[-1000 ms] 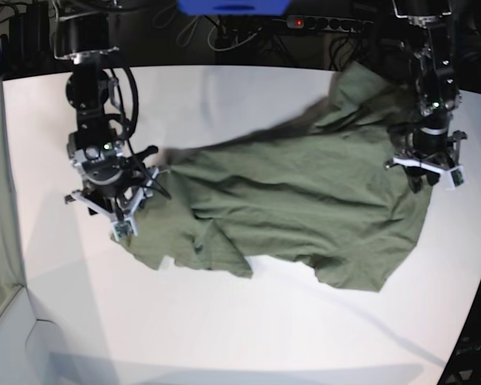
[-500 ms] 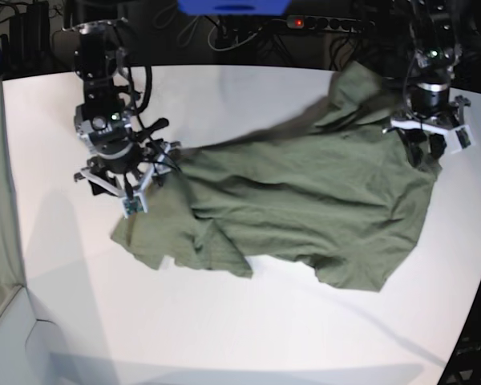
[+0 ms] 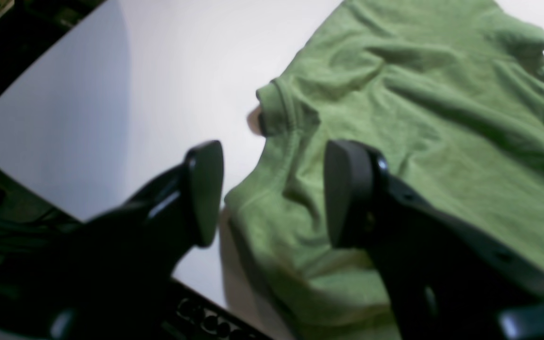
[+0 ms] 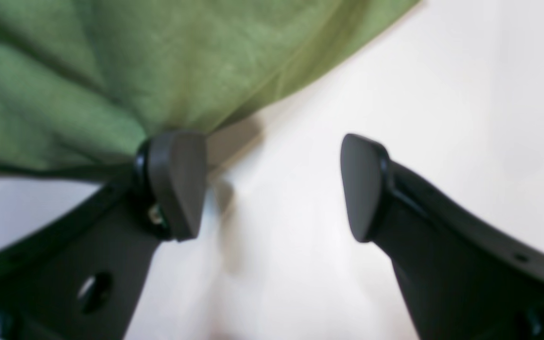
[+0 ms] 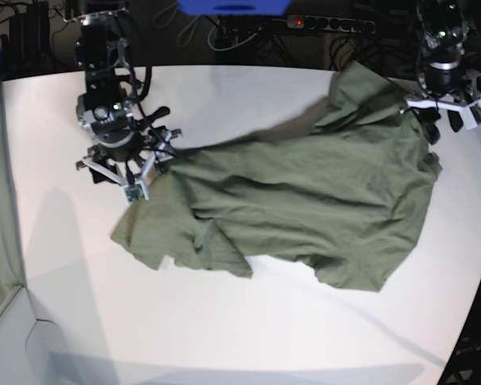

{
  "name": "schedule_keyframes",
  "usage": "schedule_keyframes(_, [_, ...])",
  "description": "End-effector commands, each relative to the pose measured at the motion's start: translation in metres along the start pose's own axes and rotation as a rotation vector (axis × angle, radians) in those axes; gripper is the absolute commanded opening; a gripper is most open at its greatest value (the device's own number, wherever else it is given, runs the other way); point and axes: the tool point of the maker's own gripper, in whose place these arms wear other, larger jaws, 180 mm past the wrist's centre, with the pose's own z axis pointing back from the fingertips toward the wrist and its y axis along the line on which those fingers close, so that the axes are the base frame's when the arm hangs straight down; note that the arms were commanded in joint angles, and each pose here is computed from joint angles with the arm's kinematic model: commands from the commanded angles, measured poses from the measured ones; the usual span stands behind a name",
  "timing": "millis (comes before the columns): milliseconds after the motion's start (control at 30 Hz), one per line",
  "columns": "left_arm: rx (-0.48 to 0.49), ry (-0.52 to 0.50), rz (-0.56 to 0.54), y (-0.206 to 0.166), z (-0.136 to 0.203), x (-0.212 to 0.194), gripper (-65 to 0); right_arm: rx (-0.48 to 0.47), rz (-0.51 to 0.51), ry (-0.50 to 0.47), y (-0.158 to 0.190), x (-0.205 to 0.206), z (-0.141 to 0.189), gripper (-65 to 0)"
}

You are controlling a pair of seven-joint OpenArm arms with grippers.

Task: Layout the t-shirt on the table in an organized manner, then fold the t-shirt properly
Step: 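Grasp the shirt edge with the left gripper and pull it outward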

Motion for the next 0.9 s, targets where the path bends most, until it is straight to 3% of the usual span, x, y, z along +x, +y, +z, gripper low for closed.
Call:
schedule_keyframes(0, [0.0,-0.021,-0.008,0.003,0.002,0.004,-31.8,-0.019,0.0,-0.046,-0.007,0.014,0.003,-20.6])
schedule_keyframes(233, [0.026,0.038,0.01,0.013,-0.003,-0.02,-31.8,-0.014,0.0,-0.033,-0.004,0.006,0.005,-20.6])
schedule_keyframes(500, [0.073,0.08,0.145,0.038,-0.005,-0.037,-31.8,-0.009,0.001,-0.017,-0.002,-0.002,0.006,-20.6])
schedule_keyframes(867, [0.078,0.097,0.18,0.039,-0.008,-0.045,-31.8,-0.008,0.0,-0.017,-0.001,-0.002,0.006,-20.6])
